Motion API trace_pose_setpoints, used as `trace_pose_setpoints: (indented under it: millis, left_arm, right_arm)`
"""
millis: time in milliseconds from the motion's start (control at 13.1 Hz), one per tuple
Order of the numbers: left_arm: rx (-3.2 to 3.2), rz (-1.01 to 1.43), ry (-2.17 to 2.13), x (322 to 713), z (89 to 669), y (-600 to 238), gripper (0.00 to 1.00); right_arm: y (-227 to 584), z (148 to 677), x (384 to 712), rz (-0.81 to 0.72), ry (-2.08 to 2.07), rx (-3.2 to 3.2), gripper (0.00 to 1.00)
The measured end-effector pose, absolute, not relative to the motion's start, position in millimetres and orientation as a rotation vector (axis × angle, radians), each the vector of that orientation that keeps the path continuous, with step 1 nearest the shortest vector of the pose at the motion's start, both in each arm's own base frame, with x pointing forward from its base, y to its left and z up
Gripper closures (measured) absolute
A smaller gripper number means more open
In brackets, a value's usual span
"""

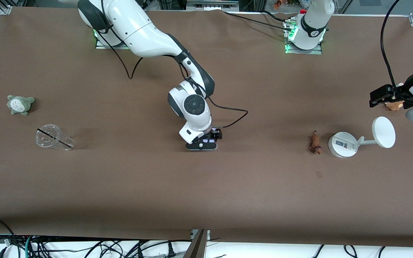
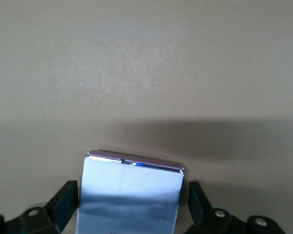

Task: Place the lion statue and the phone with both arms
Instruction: 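Grasp the white phone with the right gripper while the left gripper withdraws, then carry the phone with the right gripper toward the clear cup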

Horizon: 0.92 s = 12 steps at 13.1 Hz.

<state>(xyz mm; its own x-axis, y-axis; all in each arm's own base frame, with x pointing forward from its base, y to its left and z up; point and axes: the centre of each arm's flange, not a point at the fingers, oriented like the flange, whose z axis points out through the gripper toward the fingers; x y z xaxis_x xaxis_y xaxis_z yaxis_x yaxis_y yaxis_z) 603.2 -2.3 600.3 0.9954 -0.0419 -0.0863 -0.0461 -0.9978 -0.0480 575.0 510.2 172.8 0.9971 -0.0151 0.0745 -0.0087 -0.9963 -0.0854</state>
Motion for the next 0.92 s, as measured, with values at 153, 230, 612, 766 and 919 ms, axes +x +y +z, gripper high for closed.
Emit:
trace_pose_setpoints:
  millis: [153, 230, 612, 766, 919]
  left_arm:
    - [-3.088, 0.131, 0.069, 603.2, 600.6, -2.5, 0.0]
    - [-3.089, 0.13, 0.069, 603.2, 600.8, -2.5, 0.0]
    - [-3.088, 0.125, 0.062, 602.6, 602.5, -0.4, 0.0]
    - [-3.081, 0.102, 0.068, 596.1, 611.7, -7.7, 0.0]
    - [-3.066, 0.015, 0.066, 583.6, 619.0, -12.0, 0.0]
  right_arm:
    - [510.5, 168.9, 574.1, -0.112, 0.019, -3.055, 0.0]
    - [510.6, 169.2, 574.2, -0.112, 0.019, -3.055, 0.0]
    - [510.3, 172.3, 575.9, -0.113, 0.052, -3.052, 0.14]
    - [508.4, 177.0, 580.6, -0.124, 0.085, -3.045, 0.14]
    - [505.8, 195.9, 589.3, -0.144, 0.099, -3.036, 0.14]
